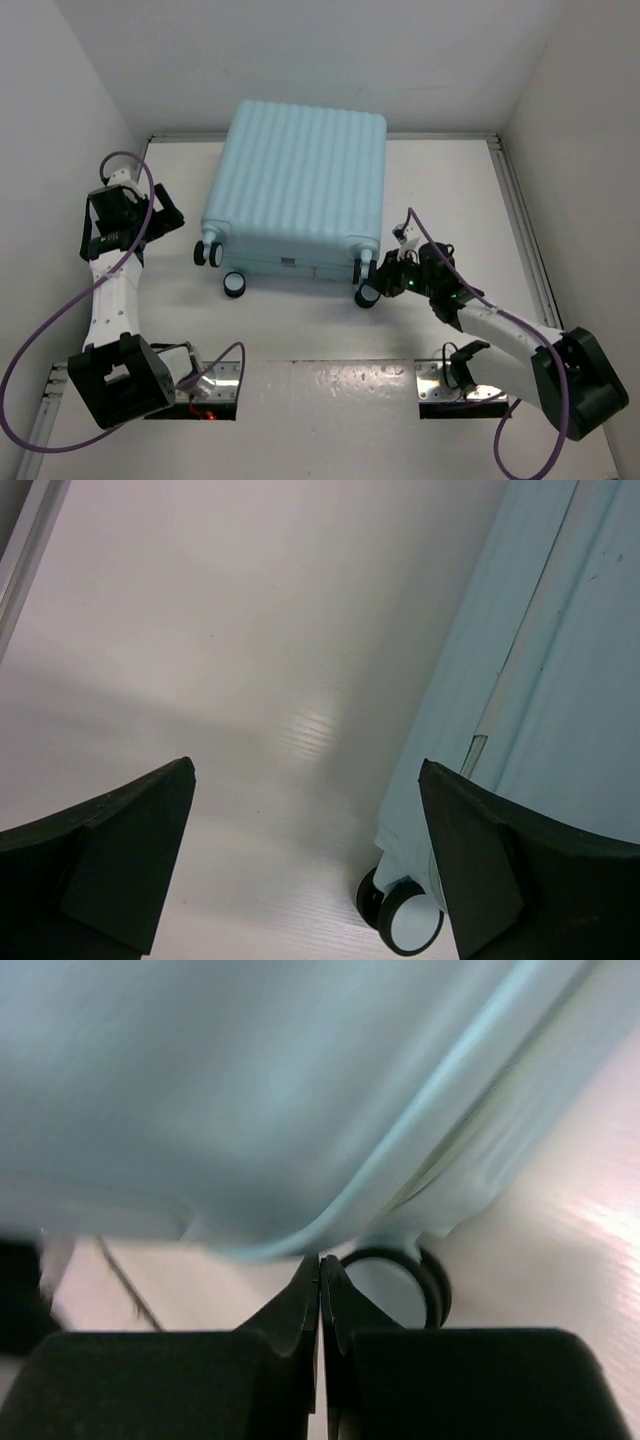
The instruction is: Pack the luggage
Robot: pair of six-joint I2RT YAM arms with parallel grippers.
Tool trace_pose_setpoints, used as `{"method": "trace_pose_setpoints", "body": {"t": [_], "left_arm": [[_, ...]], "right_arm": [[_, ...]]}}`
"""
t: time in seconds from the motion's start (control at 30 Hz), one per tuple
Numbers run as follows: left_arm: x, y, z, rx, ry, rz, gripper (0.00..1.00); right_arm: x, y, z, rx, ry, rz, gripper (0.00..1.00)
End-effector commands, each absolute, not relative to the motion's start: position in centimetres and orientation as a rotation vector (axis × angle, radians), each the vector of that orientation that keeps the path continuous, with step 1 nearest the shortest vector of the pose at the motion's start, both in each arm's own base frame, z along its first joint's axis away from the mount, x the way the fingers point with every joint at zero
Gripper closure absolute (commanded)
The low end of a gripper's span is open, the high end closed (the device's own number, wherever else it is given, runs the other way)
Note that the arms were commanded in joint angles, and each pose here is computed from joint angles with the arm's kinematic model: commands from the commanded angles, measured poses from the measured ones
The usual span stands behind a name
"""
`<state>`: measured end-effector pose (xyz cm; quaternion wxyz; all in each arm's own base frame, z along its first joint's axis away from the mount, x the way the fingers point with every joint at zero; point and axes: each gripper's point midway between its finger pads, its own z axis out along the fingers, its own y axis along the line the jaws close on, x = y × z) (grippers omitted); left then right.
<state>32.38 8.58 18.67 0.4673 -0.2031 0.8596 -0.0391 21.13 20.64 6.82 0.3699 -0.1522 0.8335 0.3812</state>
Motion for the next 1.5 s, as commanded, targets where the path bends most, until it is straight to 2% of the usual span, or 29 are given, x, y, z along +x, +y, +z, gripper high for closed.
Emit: {"method": "trace_pose_setpoints", "body": {"t": [0.0,0.17,0.43,0.7,0.87,0.93,0.97,1.07,1.13,1.2,1.23,1.33,1.47], "left_arm": [[32.8,8.8,18.9,-0.531,2.067,-0.126,0.0],[32.7,8.2,17.4,-0.557,2.095,-0.176,0.0],[32.6,7.8,15.9,-0.594,2.107,-0.208,0.0],[32.0,7.3,15.4,-0.587,2.116,-0.231,0.0],[31.9,7.4,16.0,-0.582,2.095,-0.217,0.0],[31.9,7.4,16.4,-0.576,2.084,-0.215,0.0],[31.7,7.5,16.0,-0.586,2.092,-0.205,0.0],[31.5,7.4,15.6,-0.59,2.1,-0.206,0.0],[31.5,7.4,15.6,-0.591,2.1,-0.206,0.0],[31.6,7.4,15.3,-0.604,2.106,-0.213,0.0],[31.6,7.2,15.0,-0.603,2.116,-0.227,0.0],[31.8,7.3,14.9,-0.614,2.113,-0.233,0.0],[32.1,7.1,14.9,-0.63,2.107,-0.258,0.0]], "right_arm": [[25.7,20.7,9.6,-0.073,2.02,0.906,1.0],[29.8,19.8,10.3,0.154,1.968,0.819,1.0],[34.4,17.4,13.2,0.309,1.865,0.781,1.0],[39.1,15.6,16.7,0.355,1.764,0.768,1.0],[40.4,15.6,17.0,0.298,1.803,0.792,1.0],[39.2,14.7,16.1,0.316,1.887,0.786,1.0],[37.6,13.7,13.4,0.36,1.995,0.772,1.0],[33.6,13.9,11.6,0.365,2.085,0.875,1.0],[30.0,15.2,10.2,0.383,2.148,1.019,1.0],[28.5,16.5,9.7,0.367,2.146,1.127,1.0],[27.0,18.3,10.6,0.353,2.144,1.292,1.0],[25.7,20.6,10.5,0.389,2.169,1.465,1.0],[25.0,23.2,11.2,0.38,2.186,1.553,1.0]]}}
